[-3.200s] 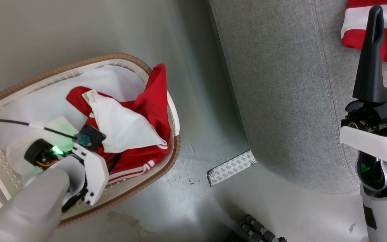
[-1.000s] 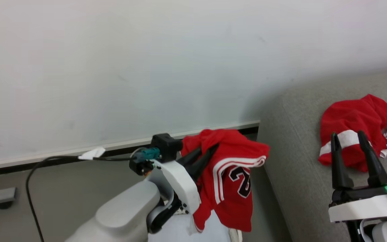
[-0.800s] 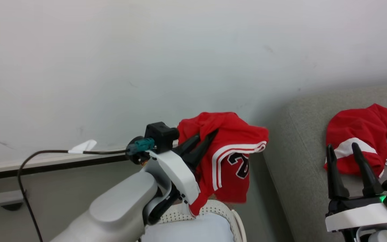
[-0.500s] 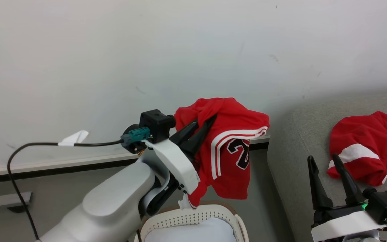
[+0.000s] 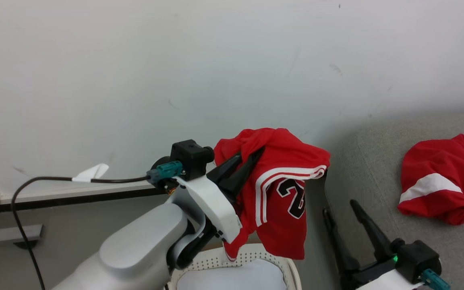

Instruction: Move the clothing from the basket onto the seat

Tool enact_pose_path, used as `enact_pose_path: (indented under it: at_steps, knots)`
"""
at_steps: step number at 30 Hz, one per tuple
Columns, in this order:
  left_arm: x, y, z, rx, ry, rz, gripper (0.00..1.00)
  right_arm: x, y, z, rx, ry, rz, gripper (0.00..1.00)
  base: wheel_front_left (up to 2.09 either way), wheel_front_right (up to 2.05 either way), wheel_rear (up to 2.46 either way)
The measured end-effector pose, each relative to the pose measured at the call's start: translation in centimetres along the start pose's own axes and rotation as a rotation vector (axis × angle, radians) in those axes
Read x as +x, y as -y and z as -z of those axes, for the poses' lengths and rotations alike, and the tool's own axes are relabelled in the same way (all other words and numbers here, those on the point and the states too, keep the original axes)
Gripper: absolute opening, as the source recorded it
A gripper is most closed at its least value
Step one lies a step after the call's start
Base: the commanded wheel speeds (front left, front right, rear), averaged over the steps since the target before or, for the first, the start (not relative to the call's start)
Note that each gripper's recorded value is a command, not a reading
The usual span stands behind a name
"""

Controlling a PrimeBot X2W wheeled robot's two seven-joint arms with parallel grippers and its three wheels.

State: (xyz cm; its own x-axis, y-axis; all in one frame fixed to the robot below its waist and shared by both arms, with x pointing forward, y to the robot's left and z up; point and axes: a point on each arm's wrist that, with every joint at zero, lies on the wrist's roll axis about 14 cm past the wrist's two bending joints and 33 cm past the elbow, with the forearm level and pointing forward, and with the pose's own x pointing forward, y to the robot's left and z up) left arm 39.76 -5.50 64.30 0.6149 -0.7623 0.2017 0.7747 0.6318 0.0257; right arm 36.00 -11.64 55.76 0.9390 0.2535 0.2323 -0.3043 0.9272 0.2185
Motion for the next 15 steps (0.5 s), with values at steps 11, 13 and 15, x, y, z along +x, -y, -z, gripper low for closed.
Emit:
enact_pose_path:
  at_steps: [11,13,15]
  knots:
    - [-0.2,1.3,0.7,-0.021,-0.014,0.030,0.00,1.5,-3.0,1.8,0.001,-0.066,-0.111,1.00,0.00,0.00,0.00]
    - [-0.3,1.7,0.8,-0.026,-0.015,0.039,0.00,2.1,-3.1,2.0,-0.003,-0.077,-0.126,1.00,0.00,0.00,0.00]
    - [-0.6,2.1,1.0,-0.035,-0.021,0.047,0.00,2.6,-3.3,2.5,-0.009,-0.098,-0.140,1.00,0.00,0.00,0.00]
